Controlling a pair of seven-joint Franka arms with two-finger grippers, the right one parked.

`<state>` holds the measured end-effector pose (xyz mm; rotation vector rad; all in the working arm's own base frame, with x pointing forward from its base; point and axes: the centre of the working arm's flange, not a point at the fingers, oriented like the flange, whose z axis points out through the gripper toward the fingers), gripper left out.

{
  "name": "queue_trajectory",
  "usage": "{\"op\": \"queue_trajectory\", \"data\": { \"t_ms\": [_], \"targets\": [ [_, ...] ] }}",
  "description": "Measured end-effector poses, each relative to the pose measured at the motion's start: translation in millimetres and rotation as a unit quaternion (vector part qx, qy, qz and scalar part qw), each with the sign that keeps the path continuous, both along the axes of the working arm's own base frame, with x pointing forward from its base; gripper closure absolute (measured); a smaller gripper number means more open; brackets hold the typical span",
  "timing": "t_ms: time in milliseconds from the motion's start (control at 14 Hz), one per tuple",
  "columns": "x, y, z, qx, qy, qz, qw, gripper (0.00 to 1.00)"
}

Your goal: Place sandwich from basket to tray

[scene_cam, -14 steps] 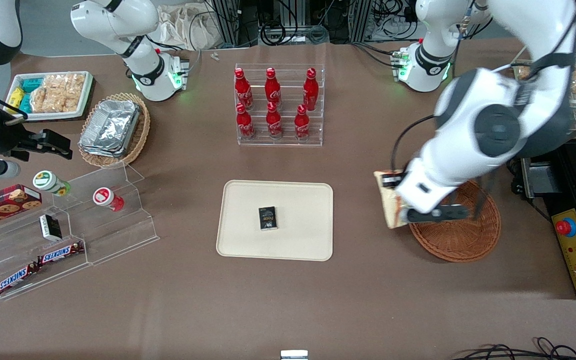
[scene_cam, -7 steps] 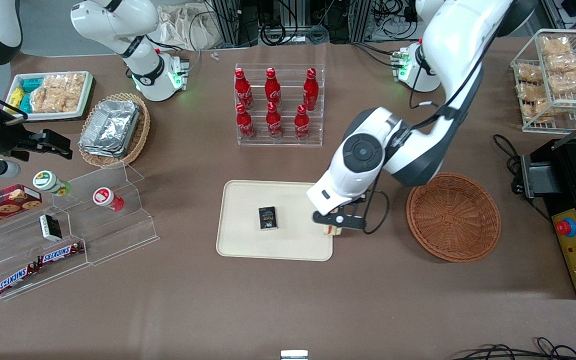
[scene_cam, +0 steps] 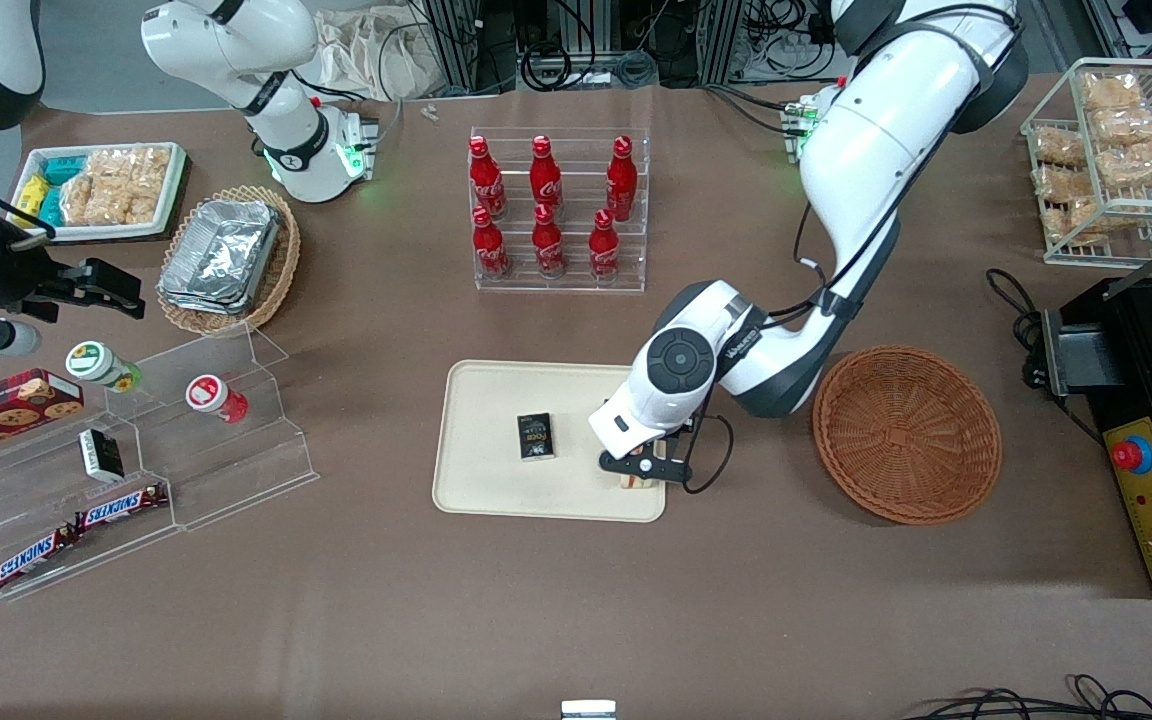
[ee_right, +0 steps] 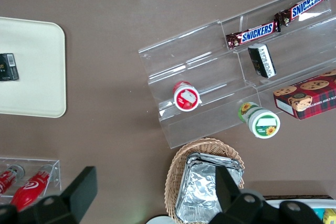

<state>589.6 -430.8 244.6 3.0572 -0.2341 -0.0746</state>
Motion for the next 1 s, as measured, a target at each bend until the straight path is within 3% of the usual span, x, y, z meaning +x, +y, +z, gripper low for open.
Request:
{"op": "queue_trajectory", "data": {
  "t_ms": [357,571,786,1000],
  "targets": [
    [2,-3,5,0.002,-0.002,0.029,0.9996,0.30],
    [14,19,48,0.026,0.010,0.052,0.9983,0.01],
    [37,81,131,0.041,0.003,0.086,0.9954,0.00],
    [43,168,211,0.080,0.015,0.083,0.9932,0.00]
  ]
}}
